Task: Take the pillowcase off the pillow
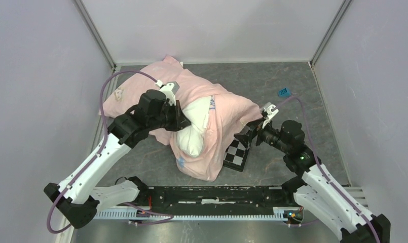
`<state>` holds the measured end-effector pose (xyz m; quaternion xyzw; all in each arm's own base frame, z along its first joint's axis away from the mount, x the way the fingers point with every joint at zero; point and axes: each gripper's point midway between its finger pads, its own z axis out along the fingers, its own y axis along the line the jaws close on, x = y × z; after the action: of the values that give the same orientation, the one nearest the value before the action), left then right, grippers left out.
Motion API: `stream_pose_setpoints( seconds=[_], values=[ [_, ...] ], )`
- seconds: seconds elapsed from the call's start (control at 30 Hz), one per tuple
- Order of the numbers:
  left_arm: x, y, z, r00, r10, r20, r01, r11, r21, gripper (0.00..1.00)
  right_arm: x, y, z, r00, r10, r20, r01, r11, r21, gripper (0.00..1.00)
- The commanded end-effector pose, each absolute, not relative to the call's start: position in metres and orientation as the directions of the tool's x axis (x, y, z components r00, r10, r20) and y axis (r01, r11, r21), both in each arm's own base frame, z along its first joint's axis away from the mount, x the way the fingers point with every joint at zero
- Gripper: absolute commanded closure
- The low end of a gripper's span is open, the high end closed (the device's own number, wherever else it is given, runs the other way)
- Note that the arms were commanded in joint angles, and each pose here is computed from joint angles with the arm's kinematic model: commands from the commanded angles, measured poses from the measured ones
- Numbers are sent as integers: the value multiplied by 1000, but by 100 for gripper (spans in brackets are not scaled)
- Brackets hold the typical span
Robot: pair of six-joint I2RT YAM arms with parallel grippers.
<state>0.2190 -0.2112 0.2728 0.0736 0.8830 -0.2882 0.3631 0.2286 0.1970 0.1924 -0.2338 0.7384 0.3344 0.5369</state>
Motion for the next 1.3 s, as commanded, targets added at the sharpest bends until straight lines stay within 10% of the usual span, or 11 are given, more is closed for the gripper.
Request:
stream_pose_setpoints(
  seconds=[0.0, 0.57, 0.9, 1.27],
  values=[
    [226, -224, 312, -636, -183, -749, 411, 742, -530, 98, 217, 195, 235, -300, 44, -953, -702, 666, 252, 10],
    [215, -226, 267, -691, -131, -711, 408, 741, -533, 98, 240, 214, 287, -283, -92, -955, -489, 870, 61, 7],
    [212, -226, 259, -694, -109, -711, 422, 739, -525, 98, 230, 265, 304, -277, -110, -955, -629, 772, 93, 12],
    [212, -220, 263, -675, -120, -728, 419, 749, -512, 98, 254, 283, 292, -289, -127, -949, -553, 831, 57, 49]
  ],
)
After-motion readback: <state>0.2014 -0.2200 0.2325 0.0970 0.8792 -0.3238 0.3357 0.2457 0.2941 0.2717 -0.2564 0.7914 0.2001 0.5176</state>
